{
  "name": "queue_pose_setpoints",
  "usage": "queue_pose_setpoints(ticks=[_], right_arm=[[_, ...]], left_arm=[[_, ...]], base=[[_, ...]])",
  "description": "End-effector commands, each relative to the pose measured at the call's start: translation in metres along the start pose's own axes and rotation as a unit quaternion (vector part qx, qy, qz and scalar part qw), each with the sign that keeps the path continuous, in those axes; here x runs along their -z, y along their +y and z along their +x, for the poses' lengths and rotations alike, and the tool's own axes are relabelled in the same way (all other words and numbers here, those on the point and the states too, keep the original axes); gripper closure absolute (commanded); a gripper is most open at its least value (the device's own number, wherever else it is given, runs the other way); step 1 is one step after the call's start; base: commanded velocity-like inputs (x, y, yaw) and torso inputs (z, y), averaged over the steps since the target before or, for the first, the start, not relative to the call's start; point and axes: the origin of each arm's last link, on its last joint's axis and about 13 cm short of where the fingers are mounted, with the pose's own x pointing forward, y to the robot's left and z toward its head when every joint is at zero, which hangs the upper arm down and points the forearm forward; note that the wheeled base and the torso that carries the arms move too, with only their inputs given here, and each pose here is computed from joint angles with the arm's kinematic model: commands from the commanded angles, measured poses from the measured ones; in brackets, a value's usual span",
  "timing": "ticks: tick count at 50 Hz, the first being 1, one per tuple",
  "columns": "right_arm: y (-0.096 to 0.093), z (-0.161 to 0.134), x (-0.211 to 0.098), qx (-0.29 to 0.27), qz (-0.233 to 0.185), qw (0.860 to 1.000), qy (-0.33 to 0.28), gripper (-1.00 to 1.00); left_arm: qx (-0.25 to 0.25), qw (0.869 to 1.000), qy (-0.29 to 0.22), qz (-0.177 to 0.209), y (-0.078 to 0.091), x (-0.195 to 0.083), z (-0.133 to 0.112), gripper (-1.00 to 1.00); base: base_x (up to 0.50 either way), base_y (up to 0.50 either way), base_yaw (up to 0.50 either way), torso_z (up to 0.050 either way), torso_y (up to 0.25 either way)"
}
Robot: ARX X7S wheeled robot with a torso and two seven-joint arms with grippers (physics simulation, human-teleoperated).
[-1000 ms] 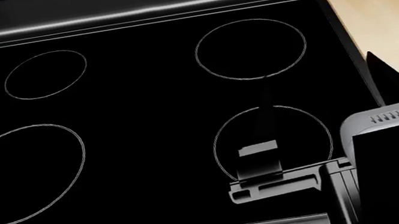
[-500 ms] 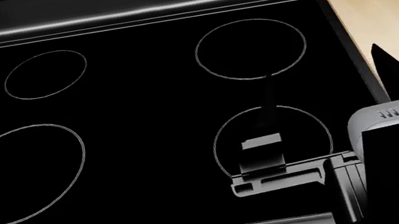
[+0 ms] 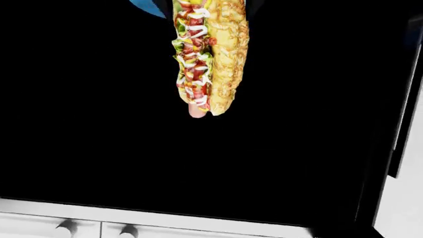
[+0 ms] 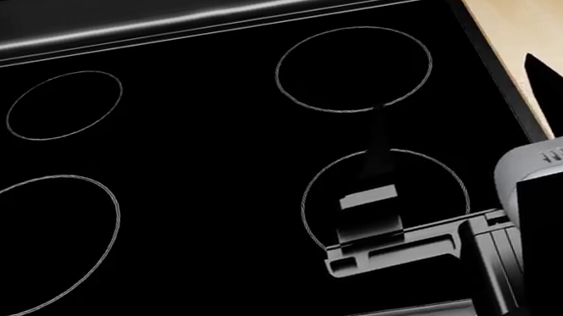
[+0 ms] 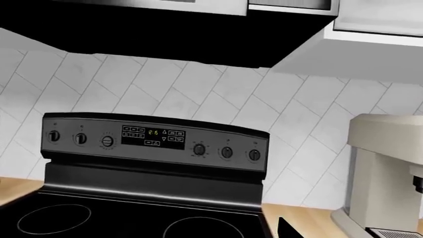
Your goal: Pick the hot dog from the counter and place it in the microwave.
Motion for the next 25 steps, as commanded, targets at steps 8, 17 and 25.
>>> queue_pose_setpoints(ticks=[8,17,25], right_arm=[[0.001,-0.004,-0.001,0.001,0.0,1.0,0.005,-1.0],[0.005,-0.007,-0.001,-0.005,0.007,1.0,0.008,-1.0],[0.004,-0.008,0.0,0.001,0.012,1.0,0.012,-1.0]], left_arm=[[-0.003,0.994,0.083,0.072,-0.026,0.031,0.007,1.0],[-0.005,0.984,0.124,0.125,-0.027,0.039,0.004,1.0],[-0.013,0.983,0.112,0.142,-0.029,0.033,0.002,1.0]], base=[[0.0,0.0,0.0,0.0,0.0],[0.0,0.0,0.0,0.0,0.0],[0.0,0.0,0.0,0.0,0.0]])
